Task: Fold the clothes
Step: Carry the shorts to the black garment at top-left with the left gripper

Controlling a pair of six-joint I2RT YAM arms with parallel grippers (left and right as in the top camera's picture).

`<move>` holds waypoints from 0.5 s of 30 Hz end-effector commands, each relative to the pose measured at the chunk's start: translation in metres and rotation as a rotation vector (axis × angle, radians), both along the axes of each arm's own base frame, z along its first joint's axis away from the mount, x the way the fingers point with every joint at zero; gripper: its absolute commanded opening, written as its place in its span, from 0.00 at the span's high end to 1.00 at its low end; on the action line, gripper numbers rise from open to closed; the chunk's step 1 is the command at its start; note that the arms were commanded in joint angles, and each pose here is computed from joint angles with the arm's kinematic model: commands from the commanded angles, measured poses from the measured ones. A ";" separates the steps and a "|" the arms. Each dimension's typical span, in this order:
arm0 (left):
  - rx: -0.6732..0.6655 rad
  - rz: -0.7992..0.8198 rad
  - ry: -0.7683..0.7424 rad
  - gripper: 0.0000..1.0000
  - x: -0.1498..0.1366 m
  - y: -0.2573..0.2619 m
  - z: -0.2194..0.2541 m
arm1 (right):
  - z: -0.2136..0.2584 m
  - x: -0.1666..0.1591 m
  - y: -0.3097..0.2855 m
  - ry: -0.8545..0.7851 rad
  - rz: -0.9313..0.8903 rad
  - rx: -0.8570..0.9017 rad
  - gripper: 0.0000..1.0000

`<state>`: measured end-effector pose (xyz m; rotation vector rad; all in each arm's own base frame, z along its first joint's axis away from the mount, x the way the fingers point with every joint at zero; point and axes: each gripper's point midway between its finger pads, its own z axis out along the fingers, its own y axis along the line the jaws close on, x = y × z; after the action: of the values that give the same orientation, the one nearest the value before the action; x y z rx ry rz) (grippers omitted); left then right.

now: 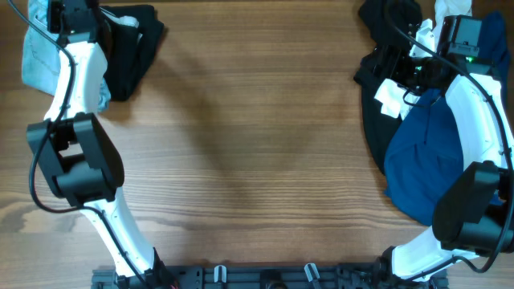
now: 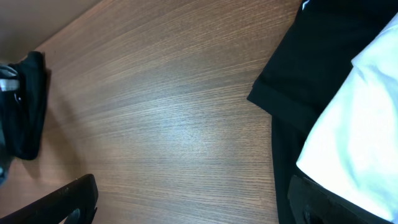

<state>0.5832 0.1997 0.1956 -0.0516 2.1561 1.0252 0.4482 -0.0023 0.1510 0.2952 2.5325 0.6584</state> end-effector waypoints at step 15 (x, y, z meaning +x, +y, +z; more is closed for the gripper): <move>-0.422 -0.063 -0.433 0.00 0.041 -0.037 0.028 | 0.001 0.003 -0.005 -0.019 -0.001 -0.030 0.01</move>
<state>0.6194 0.1683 0.1943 -0.1900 2.0241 0.6290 0.4498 -0.0037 0.1514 0.2950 2.5271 0.6467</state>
